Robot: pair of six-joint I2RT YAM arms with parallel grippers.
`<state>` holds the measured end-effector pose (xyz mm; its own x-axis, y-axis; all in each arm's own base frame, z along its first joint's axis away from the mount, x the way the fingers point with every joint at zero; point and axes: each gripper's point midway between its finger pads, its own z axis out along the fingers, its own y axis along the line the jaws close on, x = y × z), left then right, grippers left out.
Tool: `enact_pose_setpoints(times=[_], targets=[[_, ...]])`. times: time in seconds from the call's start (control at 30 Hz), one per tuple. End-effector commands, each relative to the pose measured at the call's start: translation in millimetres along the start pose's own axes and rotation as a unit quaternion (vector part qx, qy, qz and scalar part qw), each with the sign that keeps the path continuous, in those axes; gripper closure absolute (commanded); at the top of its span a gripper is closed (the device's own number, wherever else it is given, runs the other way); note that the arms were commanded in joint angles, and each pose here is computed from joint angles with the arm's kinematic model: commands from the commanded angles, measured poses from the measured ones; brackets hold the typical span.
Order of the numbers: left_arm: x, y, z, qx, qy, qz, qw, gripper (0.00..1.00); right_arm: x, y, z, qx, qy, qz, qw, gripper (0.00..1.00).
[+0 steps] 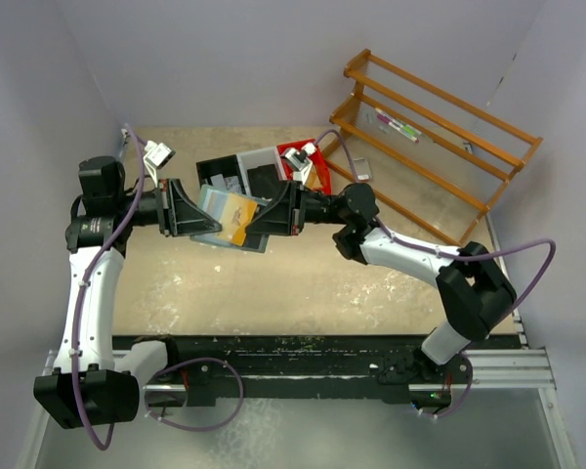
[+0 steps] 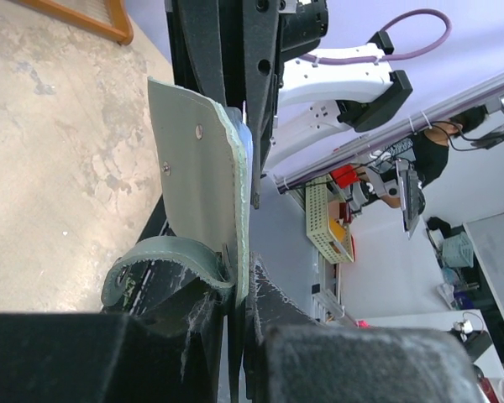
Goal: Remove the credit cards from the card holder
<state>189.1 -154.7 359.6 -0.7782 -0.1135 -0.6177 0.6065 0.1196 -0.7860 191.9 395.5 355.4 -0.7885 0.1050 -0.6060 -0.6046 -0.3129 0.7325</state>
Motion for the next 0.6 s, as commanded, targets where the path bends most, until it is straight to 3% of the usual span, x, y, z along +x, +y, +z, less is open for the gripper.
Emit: enact_pose_setpoints(times=[0.0, 0.13, 0.2, 0.3, 0.57], targets=[[-12, -8, -1, -0.02, -0.014, 0.05, 0.998, 1.0, -18, 17, 9, -0.011, -0.024, -0.038, 0.999, 0.81], [-16, -3, 0, -0.042, -0.027, 0.057, 0.997, 1.0, -25, 16, 14, -0.021, -0.041, -0.024, 0.999, 0.69], [-17, -2, 0, -0.044, -0.028, 0.057, 0.997, 1.0, -27, 15, 16, -0.026, -0.046, -0.017, 0.998, 0.76], [-18, -2, 0, -0.044, -0.028, 0.057, 0.997, 1.0, -23, 15, 14, -0.029, -0.043, -0.011, 0.999, 0.99], [-29, 10, -3, -0.093, -0.046, 0.073, 0.992, 1.0, -24, 1, -16, 0.018, -0.026, -0.022, 0.999, 1.0]])
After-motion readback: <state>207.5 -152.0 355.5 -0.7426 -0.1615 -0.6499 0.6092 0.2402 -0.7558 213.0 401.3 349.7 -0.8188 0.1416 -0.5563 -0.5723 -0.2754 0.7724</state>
